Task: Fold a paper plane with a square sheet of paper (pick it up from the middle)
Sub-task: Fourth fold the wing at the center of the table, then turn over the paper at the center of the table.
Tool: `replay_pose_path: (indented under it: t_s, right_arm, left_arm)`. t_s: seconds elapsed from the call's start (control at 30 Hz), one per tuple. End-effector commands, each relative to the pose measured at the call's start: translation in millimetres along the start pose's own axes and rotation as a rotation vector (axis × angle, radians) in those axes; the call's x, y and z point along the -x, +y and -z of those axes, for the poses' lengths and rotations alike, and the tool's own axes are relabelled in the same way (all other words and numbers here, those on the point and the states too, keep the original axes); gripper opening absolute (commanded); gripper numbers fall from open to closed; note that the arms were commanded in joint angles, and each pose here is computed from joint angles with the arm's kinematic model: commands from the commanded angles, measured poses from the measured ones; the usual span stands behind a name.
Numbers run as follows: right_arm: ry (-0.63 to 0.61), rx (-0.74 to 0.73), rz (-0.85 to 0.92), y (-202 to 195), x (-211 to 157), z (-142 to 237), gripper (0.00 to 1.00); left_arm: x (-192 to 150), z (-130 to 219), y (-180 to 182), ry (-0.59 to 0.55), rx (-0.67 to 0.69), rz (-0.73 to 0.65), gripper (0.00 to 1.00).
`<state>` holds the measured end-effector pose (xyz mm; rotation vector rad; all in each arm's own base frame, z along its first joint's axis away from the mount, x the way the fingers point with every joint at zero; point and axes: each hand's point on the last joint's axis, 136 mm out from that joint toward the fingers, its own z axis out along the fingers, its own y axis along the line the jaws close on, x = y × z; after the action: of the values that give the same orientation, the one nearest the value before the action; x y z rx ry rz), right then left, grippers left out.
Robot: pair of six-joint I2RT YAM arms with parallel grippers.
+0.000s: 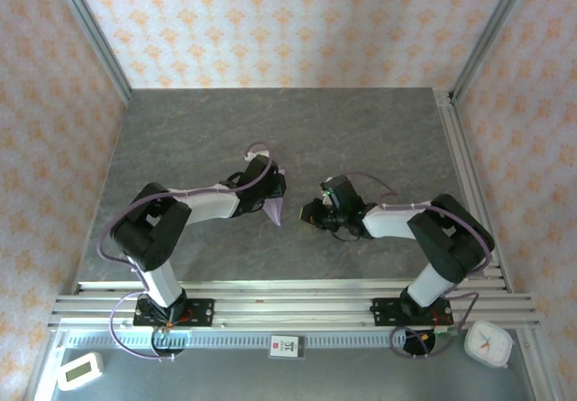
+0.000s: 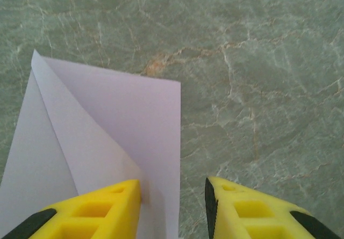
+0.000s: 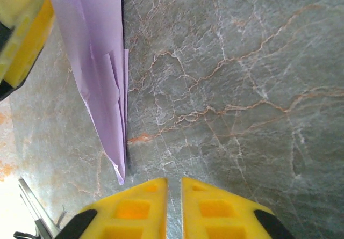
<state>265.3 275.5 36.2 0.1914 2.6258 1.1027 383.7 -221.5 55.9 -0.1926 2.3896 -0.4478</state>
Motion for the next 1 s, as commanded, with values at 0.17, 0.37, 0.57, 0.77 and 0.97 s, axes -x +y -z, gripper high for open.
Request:
replay_pose_path:
  t_s: [0.17, 0.37, 0.57, 0.77, 0.97]
  right_arm:
    - [-0.035, -0.02, 0.001, -5.4, 2.7, 4.0, 0.2]
    - [-0.046, -0.025, -0.008, -10.5, 3.0, 7.7, 0.23]
    - [-0.061, -0.027, -0.012, -11.4, 7.7, 12.2, 0.25]
    - [-0.07, -0.032, -0.006, -12.3, 10.2, 17.7, 0.26]
    - [-0.077, -0.039, -0.005, -16.3, 11.2, 21.8, 0.26]
  left_arm:
    - [-7.2, 29.8, 0.3, -0.024, -0.031, -0.013, 0.42]
    - [-21.8, 41.3, 3.9, -0.002, 0.023, -0.068, 0.43]
    - [-38.8, 25.2, 4.3, 0.058, 0.121, -0.163, 0.43]
    - [-47.9, 2.2, 0.3, 0.101, 0.167, -0.228, 0.43]
    - [-51.4, -3.0, -11.8, 0.1, 0.164, -0.269, 0.44]
